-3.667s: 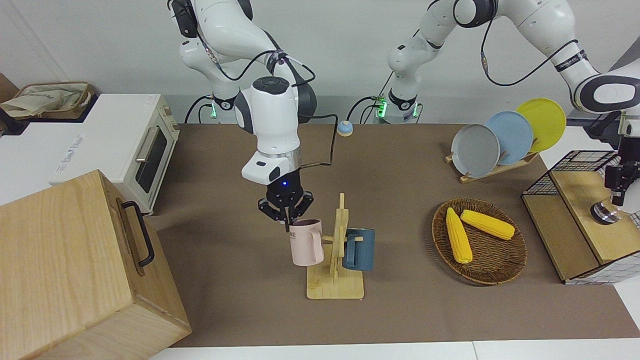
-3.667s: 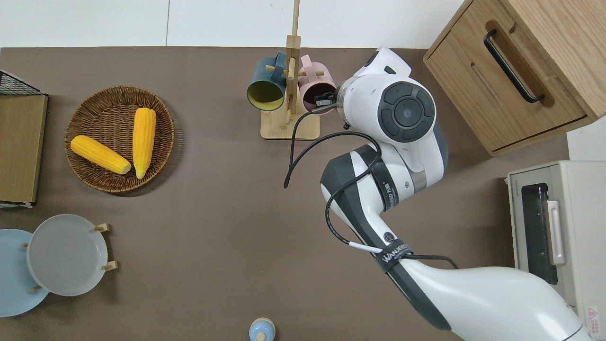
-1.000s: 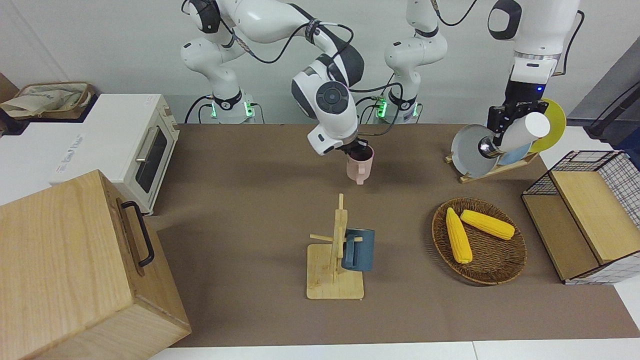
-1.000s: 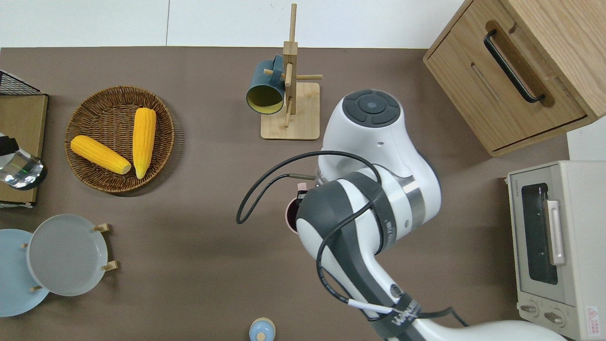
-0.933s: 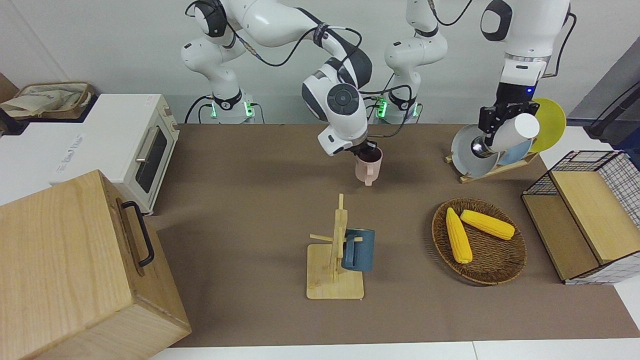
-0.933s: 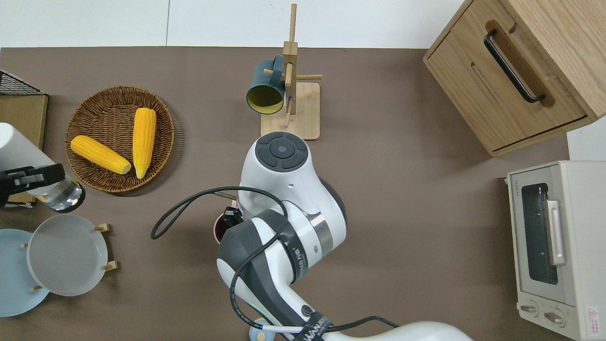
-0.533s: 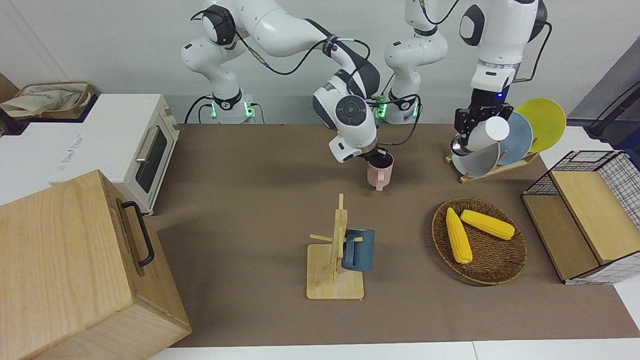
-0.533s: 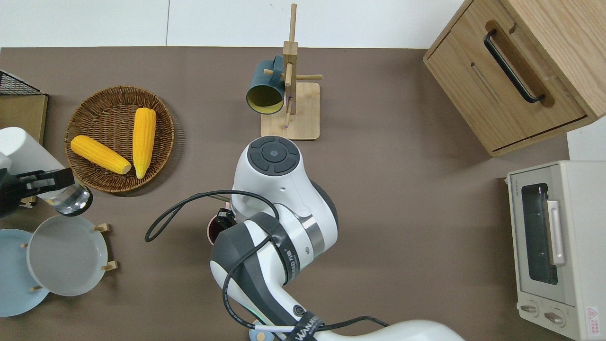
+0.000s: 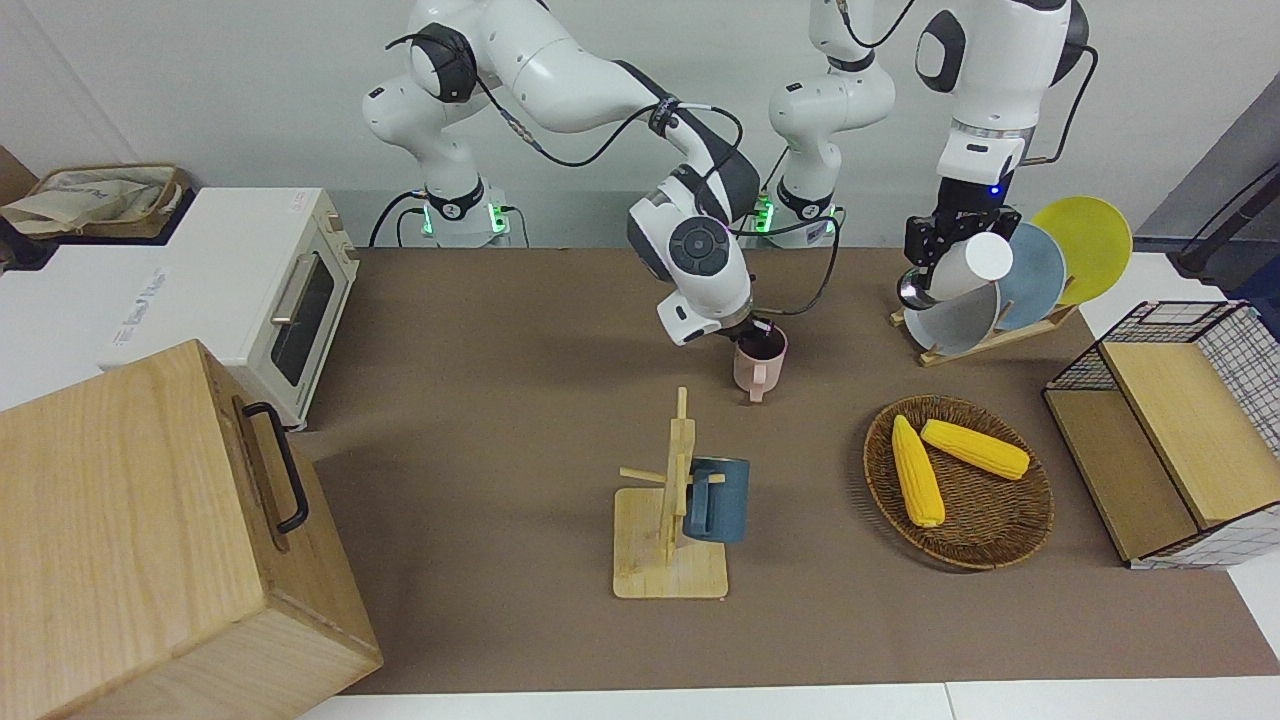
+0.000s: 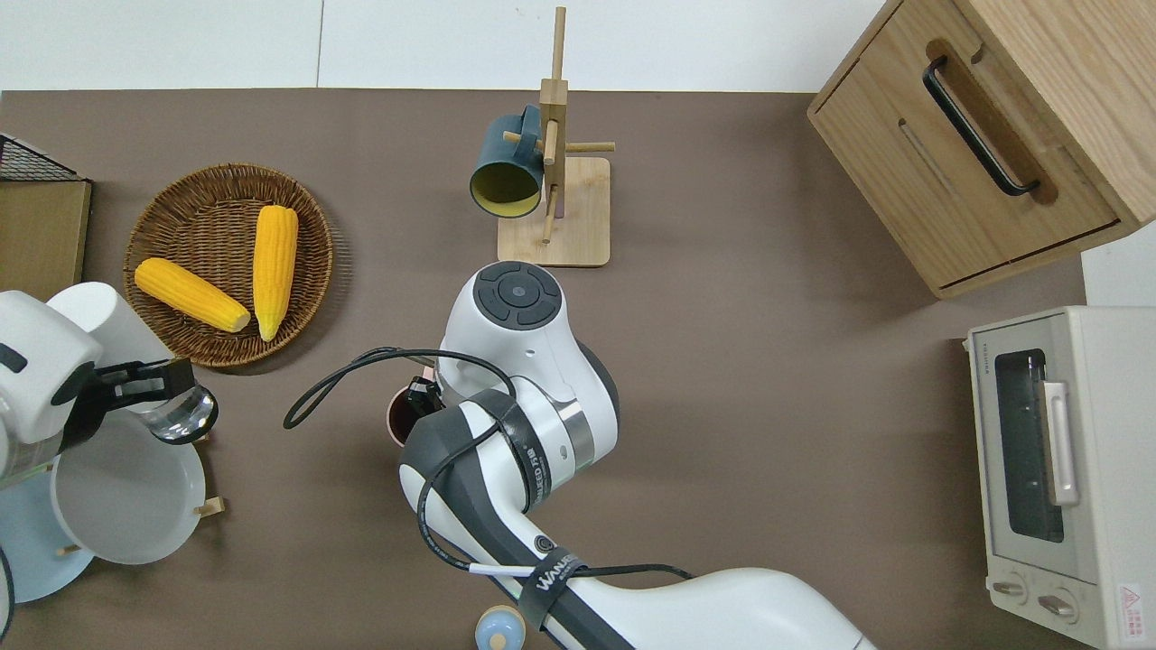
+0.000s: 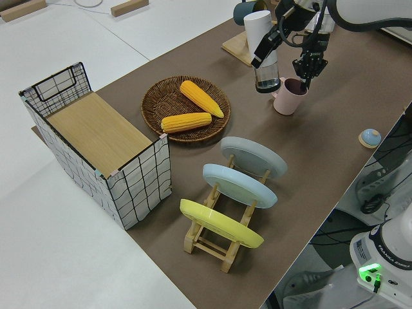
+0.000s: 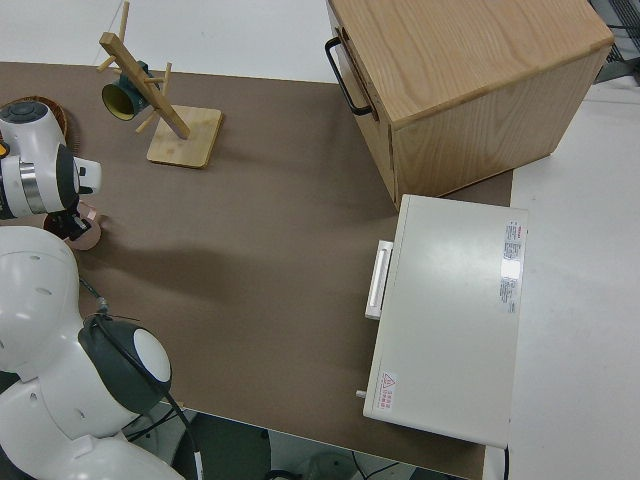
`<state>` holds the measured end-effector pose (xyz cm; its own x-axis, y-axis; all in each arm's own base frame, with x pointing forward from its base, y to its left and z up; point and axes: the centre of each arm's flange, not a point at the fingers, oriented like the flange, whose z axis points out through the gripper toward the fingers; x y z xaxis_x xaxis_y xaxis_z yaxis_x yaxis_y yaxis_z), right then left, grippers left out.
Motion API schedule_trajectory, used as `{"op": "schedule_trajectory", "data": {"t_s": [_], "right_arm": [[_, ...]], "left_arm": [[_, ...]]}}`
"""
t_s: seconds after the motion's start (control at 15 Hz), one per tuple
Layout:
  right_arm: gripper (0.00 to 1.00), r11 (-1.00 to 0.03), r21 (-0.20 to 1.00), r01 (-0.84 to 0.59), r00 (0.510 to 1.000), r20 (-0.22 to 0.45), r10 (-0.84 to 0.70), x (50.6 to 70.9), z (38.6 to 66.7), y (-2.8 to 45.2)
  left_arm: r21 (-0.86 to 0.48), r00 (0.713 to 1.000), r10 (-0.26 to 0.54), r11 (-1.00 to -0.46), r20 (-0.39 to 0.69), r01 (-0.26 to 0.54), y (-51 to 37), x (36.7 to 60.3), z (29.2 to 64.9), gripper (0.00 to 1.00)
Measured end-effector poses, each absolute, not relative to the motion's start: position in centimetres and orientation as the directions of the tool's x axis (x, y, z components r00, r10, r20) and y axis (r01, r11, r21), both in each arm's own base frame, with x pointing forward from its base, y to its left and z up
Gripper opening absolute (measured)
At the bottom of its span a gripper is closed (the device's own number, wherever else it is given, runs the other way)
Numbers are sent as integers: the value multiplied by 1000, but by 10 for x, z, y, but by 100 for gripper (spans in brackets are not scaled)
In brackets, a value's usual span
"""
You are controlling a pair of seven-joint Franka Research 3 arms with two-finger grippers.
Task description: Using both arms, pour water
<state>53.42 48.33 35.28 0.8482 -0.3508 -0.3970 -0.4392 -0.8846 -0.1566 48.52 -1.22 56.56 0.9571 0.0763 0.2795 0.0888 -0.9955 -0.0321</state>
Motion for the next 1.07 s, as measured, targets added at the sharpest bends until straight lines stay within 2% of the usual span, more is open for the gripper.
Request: {"op": "schedule_trajectory", "data": {"t_s": [0.27, 0.4, 0.6, 0.8, 1.07], "right_arm": [[52, -886, -155, -438, 850, -392, -352, 538, 360, 480], [72, -888, -167, -429, 860, -378, -344, 540, 387, 475], [99, -891, -175, -419, 873, -348, -343, 539, 448, 452], [100, -891, -167, -423, 879, -316, -358, 541, 496, 418], [100, -900, -124, -419, 887, -270, -376, 549, 540, 360]], "left_arm": [[-22, 957, 83, -995, 279, 93, -12, 485, 566, 64], [-15, 956, 87, -995, 279, 95, -12, 485, 566, 64], [10, 956, 99, -995, 277, 100, -13, 485, 565, 64], [52, 963, 97, -995, 252, 87, -20, 483, 562, 64], [85, 975, 54, -996, 217, 37, -39, 480, 557, 64]]}}
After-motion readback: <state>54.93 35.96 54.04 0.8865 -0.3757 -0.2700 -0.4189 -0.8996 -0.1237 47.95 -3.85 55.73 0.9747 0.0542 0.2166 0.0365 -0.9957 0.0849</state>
